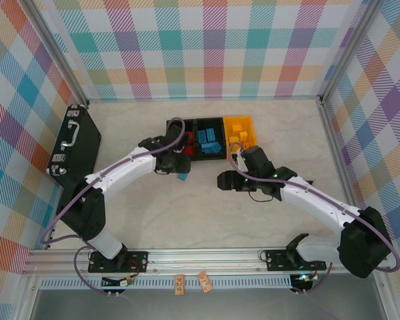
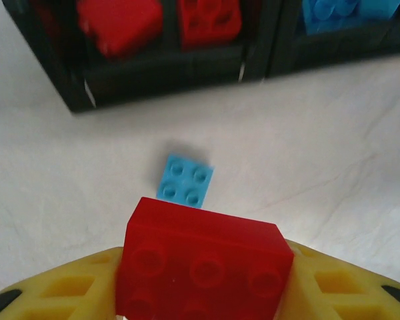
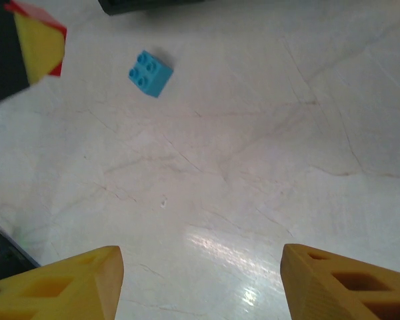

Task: Sort the legos into containers by color
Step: Place the lego in the container.

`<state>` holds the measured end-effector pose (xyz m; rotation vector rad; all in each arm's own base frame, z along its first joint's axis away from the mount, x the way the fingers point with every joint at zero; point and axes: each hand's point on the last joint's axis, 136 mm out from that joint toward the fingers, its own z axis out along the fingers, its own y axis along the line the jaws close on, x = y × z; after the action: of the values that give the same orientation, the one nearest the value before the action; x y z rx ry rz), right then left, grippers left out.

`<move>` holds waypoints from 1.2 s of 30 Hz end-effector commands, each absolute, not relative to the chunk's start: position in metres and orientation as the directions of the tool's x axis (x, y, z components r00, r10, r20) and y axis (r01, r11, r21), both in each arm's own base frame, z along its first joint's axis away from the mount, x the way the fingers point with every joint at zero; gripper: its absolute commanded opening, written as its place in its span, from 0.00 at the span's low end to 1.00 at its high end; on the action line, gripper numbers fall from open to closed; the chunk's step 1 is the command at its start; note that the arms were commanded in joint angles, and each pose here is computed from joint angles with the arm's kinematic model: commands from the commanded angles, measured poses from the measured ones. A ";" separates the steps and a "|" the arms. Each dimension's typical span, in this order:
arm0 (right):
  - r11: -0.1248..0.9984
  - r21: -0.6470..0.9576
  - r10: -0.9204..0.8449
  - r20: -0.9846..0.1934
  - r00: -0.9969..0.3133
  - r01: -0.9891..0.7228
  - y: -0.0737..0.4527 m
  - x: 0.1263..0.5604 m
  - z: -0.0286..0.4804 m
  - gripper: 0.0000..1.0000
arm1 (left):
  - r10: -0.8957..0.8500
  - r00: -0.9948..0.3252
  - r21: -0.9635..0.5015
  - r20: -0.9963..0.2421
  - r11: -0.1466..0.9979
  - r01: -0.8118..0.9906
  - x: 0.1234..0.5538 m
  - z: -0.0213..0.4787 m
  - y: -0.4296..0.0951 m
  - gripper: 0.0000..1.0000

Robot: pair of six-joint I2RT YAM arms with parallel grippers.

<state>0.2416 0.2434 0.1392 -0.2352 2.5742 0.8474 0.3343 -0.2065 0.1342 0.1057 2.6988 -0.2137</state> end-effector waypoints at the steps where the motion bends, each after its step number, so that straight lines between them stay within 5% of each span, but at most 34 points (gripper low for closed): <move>1: 0.791 0.534 -0.013 -0.474 -0.880 -0.300 0.254 0.256 0.158 0.64 | 0.011 -0.912 -0.111 -0.411 0.992 0.061 0.354 0.136 -0.200 0.45; 21: 0.809 0.520 -0.006 -0.460 -0.888 -0.274 0.260 0.272 0.155 0.64 | -0.037 -0.925 -0.035 -0.377 0.999 -0.025 0.460 0.109 -0.199 0.47; 36: 0.805 0.525 -0.004 -0.458 -0.889 -0.274 0.259 0.271 0.155 0.64 | -0.043 -0.915 -0.040 -0.401 0.999 -0.030 0.467 0.124 -0.202 0.67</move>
<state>0.2686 0.2579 0.1503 -0.2202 2.5594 0.8257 0.4682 -0.2057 0.0969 -0.0479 2.7651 -0.0416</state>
